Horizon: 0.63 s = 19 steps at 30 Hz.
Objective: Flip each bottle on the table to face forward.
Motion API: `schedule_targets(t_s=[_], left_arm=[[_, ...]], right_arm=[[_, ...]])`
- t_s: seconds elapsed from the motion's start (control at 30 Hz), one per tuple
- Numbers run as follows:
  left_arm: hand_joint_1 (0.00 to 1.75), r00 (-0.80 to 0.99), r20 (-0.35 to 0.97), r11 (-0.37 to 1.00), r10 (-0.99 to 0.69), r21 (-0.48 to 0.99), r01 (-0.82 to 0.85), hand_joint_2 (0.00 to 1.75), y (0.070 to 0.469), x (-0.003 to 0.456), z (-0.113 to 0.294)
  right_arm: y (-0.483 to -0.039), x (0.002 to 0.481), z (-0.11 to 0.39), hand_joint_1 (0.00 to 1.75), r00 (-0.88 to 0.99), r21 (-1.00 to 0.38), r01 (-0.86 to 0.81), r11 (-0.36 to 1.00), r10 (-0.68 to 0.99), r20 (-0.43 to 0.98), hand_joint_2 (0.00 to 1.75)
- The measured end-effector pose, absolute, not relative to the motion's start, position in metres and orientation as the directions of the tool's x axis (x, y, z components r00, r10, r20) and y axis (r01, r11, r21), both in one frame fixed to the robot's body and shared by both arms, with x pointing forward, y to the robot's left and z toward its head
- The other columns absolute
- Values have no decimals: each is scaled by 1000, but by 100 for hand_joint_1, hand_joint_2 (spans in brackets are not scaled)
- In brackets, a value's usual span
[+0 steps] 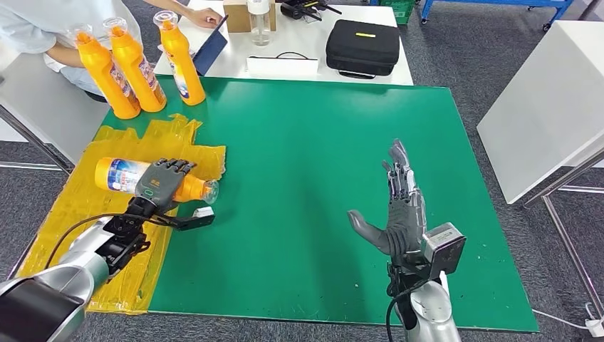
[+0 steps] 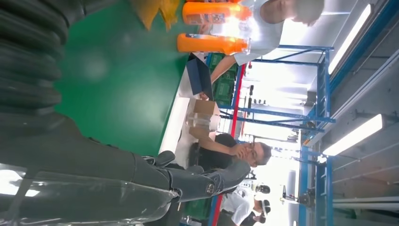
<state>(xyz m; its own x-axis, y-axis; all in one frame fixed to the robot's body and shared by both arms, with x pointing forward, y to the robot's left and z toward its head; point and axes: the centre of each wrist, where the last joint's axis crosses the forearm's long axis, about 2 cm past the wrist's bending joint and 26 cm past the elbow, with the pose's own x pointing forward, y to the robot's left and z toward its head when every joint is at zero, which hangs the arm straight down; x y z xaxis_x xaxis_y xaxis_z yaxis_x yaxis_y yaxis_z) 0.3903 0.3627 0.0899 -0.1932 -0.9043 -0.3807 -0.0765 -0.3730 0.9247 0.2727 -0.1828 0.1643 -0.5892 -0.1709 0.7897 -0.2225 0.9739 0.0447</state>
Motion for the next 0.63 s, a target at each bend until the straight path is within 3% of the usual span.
schedule_targets(t_s=[0.27, 0.4, 0.63], left_arm=[[0, -176, -294, -284, -940, 956, -80, 175, 357, 390, 89], [0, -189, -204, -188, -961, 977, -97, 0, 352, 391, 89], [0, -255, 170, 205, -952, 972, -118, 0, 336, 399, 98]], right_arm=[[-180, 273, 163, 0, -584, 47, -218, 975, -169, 794, 175], [-182, 274, 163, 0, -587, 39, -202, 979, -153, 795, 175], [-187, 275, 162, 0, -552, 22, -201, 979, -131, 823, 175]])
